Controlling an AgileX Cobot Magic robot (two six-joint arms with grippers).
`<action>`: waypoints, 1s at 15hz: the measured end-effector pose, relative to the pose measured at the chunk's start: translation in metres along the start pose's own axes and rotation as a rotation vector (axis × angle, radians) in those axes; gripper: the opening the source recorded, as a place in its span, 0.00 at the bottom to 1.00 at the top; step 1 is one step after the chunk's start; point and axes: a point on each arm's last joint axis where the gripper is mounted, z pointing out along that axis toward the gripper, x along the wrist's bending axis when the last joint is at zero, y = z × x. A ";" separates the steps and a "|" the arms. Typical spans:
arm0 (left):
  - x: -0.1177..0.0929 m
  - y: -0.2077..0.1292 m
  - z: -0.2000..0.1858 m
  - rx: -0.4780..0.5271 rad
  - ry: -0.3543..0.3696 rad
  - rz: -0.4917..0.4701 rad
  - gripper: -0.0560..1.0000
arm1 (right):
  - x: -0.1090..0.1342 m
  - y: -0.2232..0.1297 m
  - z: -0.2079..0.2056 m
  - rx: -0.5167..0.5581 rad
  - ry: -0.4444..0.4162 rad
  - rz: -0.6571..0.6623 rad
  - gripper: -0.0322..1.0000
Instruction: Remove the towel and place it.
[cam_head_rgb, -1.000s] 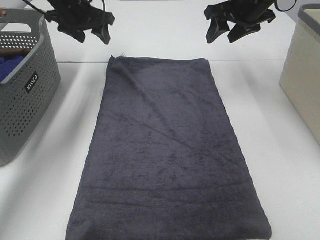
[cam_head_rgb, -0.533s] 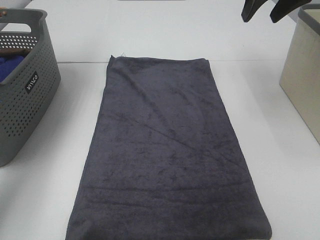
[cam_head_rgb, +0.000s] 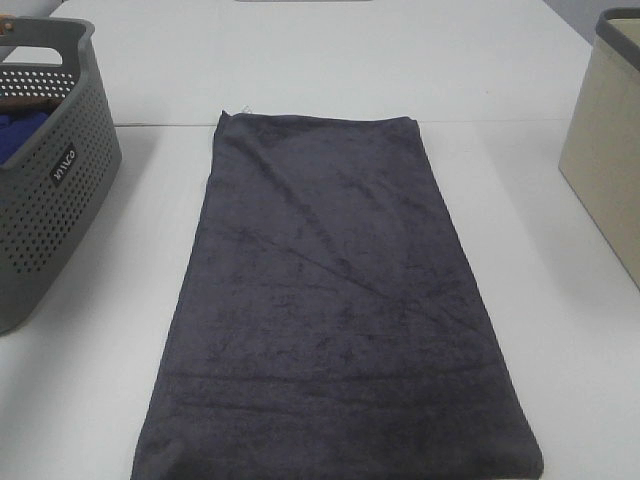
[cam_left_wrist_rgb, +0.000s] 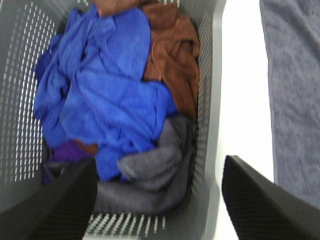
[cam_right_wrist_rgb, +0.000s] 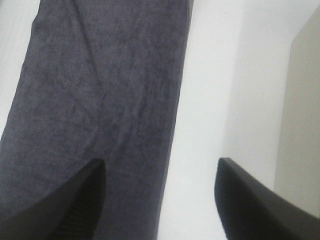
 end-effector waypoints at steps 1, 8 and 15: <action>0.001 -0.033 -0.023 -0.003 -0.001 0.000 0.69 | 0.001 -0.033 -0.020 -0.019 0.001 0.013 0.63; 0.005 -0.178 -0.108 -0.184 0.002 -0.003 0.69 | -0.002 -0.192 -0.066 -0.168 0.011 0.020 0.63; 0.011 -0.289 -0.130 -0.400 0.050 0.000 0.69 | -0.009 -0.289 -0.048 -0.306 0.008 -0.021 0.63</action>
